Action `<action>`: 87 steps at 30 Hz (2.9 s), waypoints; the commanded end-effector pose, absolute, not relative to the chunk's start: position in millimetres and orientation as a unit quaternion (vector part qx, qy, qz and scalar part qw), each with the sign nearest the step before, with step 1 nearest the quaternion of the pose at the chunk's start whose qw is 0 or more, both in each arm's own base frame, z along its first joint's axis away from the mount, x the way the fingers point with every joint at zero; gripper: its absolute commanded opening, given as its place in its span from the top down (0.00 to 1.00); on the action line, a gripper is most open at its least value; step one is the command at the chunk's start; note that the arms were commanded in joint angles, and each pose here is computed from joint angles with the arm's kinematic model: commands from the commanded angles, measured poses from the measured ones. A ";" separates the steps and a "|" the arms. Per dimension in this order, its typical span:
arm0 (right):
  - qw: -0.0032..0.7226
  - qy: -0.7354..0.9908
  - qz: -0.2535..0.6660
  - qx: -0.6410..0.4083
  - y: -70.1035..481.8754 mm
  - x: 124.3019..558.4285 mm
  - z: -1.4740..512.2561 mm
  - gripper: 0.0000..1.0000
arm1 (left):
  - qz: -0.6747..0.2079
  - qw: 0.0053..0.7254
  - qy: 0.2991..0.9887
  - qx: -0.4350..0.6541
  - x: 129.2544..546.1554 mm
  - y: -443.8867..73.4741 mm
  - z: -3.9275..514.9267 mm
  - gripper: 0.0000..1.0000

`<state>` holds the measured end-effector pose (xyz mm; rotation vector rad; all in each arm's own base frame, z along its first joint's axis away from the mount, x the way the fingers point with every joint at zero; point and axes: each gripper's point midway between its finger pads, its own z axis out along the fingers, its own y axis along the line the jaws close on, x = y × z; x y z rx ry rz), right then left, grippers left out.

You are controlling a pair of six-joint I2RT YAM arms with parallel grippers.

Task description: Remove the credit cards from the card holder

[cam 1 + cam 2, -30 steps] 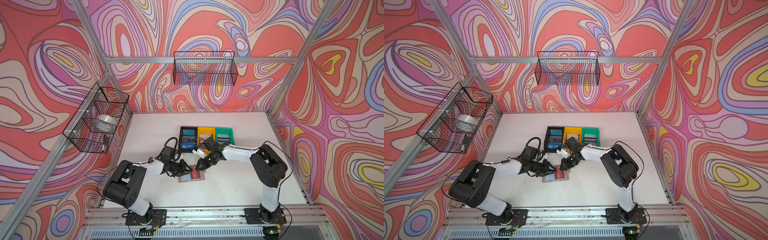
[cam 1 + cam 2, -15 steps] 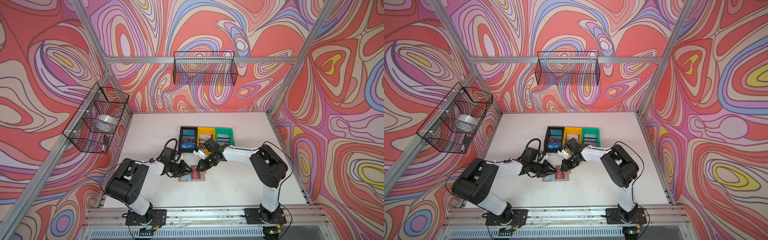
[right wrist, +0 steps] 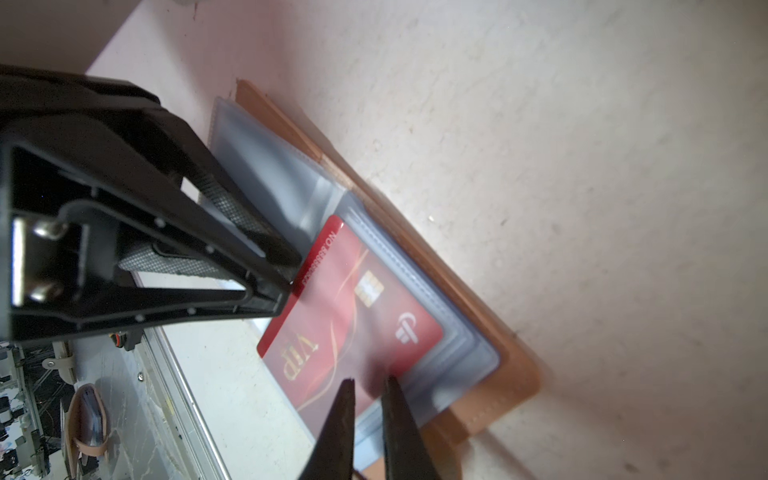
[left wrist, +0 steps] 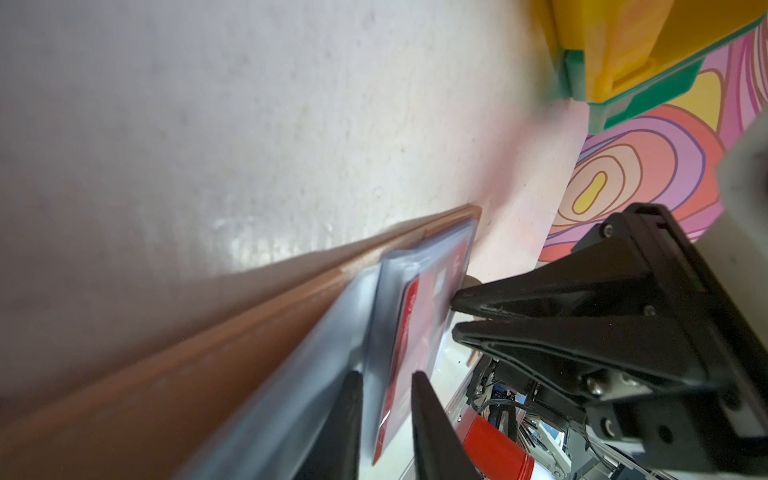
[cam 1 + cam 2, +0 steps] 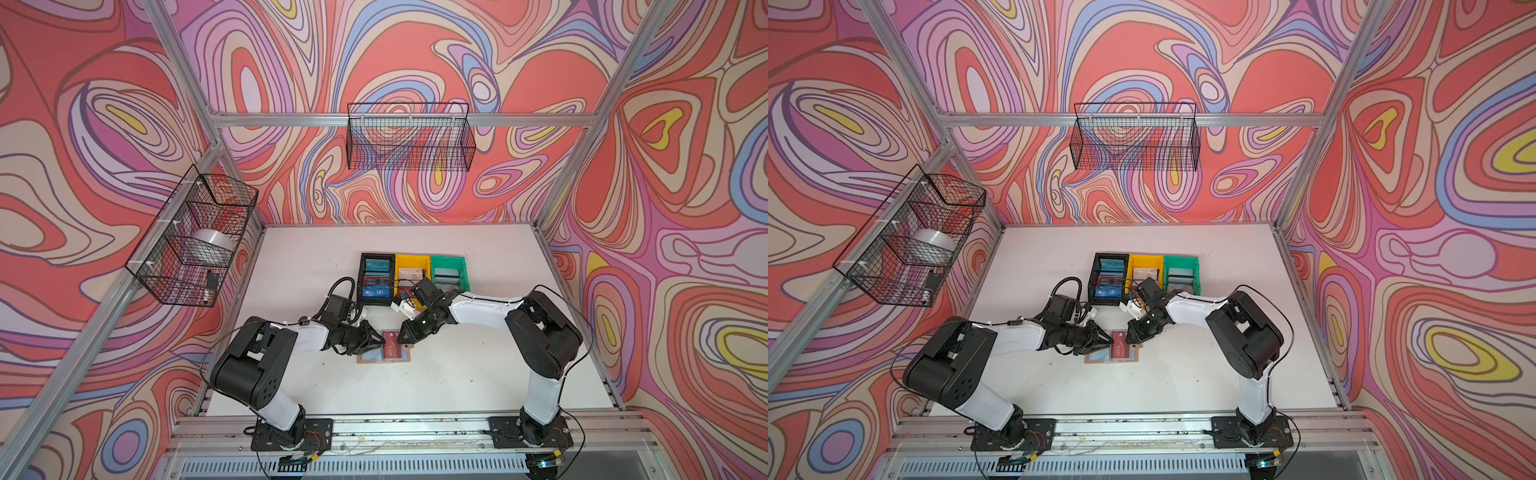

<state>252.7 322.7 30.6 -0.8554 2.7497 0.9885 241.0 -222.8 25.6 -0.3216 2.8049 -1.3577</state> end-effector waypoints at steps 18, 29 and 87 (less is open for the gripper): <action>0.016 0.908 0.325 -0.265 320.3 246.9 4.1 0.84 | -0.433 -0.002 0.895 -0.104 233.7 -220.8 22.1 0.82; 0.006 0.909 0.323 -0.265 319.2 244.6 -0.9 0.84 | -0.431 0.001 0.896 -0.105 232.1 -218.8 22.4 0.92; 0.022 0.853 0.430 -0.294 351.2 250.6 75.3 0.82 | -0.438 0.060 0.893 -0.083 246.3 -183.6 81.7 1.00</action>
